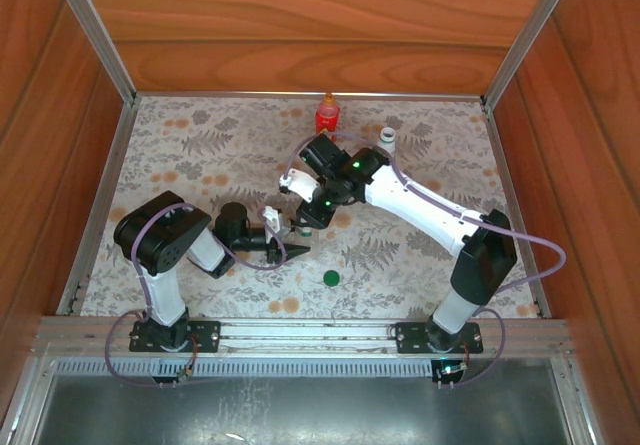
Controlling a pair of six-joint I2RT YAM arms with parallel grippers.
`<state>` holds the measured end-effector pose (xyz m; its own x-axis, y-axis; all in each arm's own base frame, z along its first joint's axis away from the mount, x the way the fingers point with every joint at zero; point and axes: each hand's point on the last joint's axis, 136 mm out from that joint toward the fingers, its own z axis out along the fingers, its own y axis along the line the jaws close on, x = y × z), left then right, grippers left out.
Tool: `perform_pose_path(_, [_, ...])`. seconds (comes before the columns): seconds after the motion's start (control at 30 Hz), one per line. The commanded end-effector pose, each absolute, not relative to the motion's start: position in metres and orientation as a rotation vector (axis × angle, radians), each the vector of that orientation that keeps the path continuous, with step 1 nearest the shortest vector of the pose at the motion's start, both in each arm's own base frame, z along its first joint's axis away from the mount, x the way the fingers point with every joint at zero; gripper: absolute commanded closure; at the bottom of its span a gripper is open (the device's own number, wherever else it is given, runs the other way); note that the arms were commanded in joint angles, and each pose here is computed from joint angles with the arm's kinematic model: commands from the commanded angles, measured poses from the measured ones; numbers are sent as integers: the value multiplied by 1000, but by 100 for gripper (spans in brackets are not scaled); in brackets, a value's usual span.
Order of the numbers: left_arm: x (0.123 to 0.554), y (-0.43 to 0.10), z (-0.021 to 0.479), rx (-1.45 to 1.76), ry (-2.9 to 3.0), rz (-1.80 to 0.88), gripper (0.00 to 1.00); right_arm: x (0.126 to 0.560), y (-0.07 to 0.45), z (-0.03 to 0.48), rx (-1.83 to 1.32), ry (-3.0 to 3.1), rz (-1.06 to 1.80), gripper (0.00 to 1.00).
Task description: Screw on the bottle caps
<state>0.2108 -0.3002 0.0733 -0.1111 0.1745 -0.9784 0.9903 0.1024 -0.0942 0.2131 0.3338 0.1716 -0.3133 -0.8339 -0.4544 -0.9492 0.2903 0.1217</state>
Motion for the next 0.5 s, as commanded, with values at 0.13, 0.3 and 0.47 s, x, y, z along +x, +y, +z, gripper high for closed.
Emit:
perform_pose_path(0.13, [213,-301,70,1212,1477,-1151,38,199,324,163,-1689,2231,481,60])
perform_pose_path(0.3, [213,-301,70,1209,1480,-1154,38,202,320,155,-1689,2244,425,60])
perform_pose_path(0.47, [213,-301,71,1208,1478,-1153,38,202,319,151,-1690,2264,400,60])
